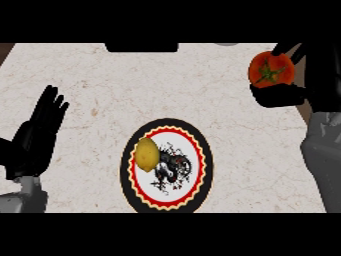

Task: Pick the tomato from the plate and place it in the cardboard box

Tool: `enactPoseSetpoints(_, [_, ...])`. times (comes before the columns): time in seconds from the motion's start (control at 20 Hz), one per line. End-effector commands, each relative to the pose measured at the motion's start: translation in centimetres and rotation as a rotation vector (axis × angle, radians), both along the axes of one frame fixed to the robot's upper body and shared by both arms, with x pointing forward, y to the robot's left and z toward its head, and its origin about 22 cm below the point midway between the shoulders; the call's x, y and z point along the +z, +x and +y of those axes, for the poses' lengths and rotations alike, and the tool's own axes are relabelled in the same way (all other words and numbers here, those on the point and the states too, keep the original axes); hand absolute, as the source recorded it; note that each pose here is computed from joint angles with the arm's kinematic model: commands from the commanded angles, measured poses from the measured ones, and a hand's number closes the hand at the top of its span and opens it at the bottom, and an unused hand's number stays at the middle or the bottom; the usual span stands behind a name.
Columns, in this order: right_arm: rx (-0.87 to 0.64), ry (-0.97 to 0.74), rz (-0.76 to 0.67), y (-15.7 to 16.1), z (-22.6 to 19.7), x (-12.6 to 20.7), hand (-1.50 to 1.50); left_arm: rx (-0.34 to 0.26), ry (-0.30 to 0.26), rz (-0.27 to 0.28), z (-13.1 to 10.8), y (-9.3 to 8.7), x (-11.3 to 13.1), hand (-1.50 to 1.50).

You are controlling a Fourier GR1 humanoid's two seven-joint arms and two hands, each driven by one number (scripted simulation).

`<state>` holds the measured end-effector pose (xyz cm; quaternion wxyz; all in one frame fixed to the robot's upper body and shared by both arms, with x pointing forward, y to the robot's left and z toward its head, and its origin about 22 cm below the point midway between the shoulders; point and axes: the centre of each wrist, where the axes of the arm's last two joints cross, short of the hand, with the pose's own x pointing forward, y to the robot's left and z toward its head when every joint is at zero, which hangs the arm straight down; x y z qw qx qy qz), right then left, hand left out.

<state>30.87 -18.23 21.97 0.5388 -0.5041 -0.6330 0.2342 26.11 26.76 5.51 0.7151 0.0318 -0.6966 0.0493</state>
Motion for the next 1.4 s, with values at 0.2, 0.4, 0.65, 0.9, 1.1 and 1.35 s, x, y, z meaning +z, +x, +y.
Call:
enactPoseSetpoints(0.2, [-0.144, -0.041, -0.016, 3.8, -8.1, -2.0, 1.5, -0.007, 0.007, -0.006, -0.4, 0.5, 0.9, 0.0])
enactPoseSetpoints(0.4, [-0.213, -0.101, -0.03, 6.1, -10.7, -2.3, 1.5, -0.012, 0.008, -0.013, 0.0, 0.9, 1.7, 0.0])
enactPoseSetpoints(0.65, [-0.212, -0.17, 0.037, 8.1, -14.7, -3.2, 1.5, -0.012, 0.002, -0.02, -2.6, -0.1, -0.8, 0.0])
enactPoseSetpoints(0.9, [-0.223, -0.261, 0.154, 8.4, -19.0, -7.4, 1.5, -0.018, -0.003, -0.009, -0.4, -0.3, -0.2, 0.0])
enactPoseSetpoints(1.1, [-0.281, -0.379, 0.512, 8.8, -19.3, -9.0, 1.5, -0.023, -0.003, -0.016, -1.6, 0.7, 0.2, 0.0])
enactPoseSetpoints(1.35, [-0.225, -0.193, 0.522, 8.9, -21.8, -9.9, -1.5, -0.027, -0.019, -0.006, -1.7, 0.4, -0.6, 0.0])
